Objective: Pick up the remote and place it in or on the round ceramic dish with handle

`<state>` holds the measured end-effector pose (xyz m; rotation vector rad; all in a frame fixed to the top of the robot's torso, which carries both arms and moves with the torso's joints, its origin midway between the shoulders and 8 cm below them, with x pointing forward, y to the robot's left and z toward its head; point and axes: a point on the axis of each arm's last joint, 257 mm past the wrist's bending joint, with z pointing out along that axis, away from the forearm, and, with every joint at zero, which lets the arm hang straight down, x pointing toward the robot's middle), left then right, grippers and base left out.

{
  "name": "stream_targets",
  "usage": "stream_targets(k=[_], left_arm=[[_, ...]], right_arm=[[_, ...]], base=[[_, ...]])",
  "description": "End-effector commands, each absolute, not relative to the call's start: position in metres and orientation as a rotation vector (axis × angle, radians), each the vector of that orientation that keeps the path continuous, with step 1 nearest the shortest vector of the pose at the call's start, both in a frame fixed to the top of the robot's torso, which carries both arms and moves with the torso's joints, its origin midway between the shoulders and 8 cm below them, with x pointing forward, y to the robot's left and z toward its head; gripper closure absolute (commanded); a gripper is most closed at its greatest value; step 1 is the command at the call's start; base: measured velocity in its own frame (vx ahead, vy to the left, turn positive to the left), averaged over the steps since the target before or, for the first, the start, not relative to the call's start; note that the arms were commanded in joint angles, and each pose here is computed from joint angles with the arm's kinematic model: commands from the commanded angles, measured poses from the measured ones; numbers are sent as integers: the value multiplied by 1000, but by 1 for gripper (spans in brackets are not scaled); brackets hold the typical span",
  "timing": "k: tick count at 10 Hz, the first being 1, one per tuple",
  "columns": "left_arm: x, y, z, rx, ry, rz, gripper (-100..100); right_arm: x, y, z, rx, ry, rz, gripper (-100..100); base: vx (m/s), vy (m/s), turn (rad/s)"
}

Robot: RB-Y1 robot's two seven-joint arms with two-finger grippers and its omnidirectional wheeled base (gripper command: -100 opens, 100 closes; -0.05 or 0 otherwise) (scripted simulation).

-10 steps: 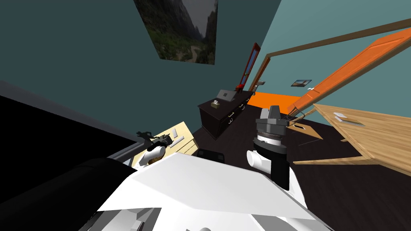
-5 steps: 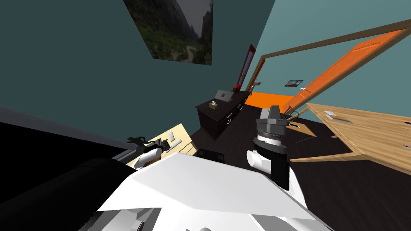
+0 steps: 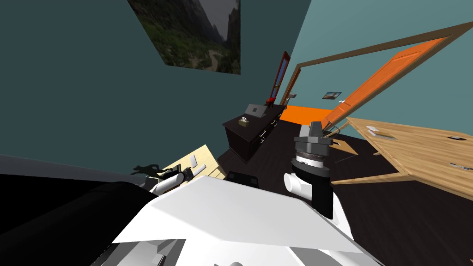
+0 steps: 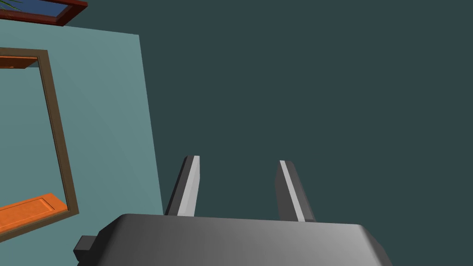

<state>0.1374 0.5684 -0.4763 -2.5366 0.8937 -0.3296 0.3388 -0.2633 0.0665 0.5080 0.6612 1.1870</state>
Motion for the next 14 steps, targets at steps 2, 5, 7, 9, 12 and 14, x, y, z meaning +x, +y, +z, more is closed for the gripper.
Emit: stream_targets(k=[2, 5, 7, 9, 12, 14], left_arm=[[109, 564, -489, -2632, 878, -262, -100], [70, 560, -502, -2749, 842, -178, -100], [52, 557, -507, -2808, 827, -137, -100], [34, 552, -511, -2866, 814, -96, -100], [6, 542, -515, -2962, 790, -30, -100], [-5, 538, -516, -2999, 781, -5, -100]], right_arm=[[339, -263, 67, 508, 661, 1187, 0], [339, -263, 67, 508, 661, 1187, 0], [339, -263, 67, 508, 661, 1187, 0], [339, -263, 67, 508, 661, 1187, 0], [339, -263, 67, 508, 661, 1187, 0], [339, -263, 67, 508, 661, 1187, 0]], base=[[64, 25, -92], [69, 15, -84], [67, 19, -76], [56, 19, -79], [60, 28, -85], [50, 22, -53]])
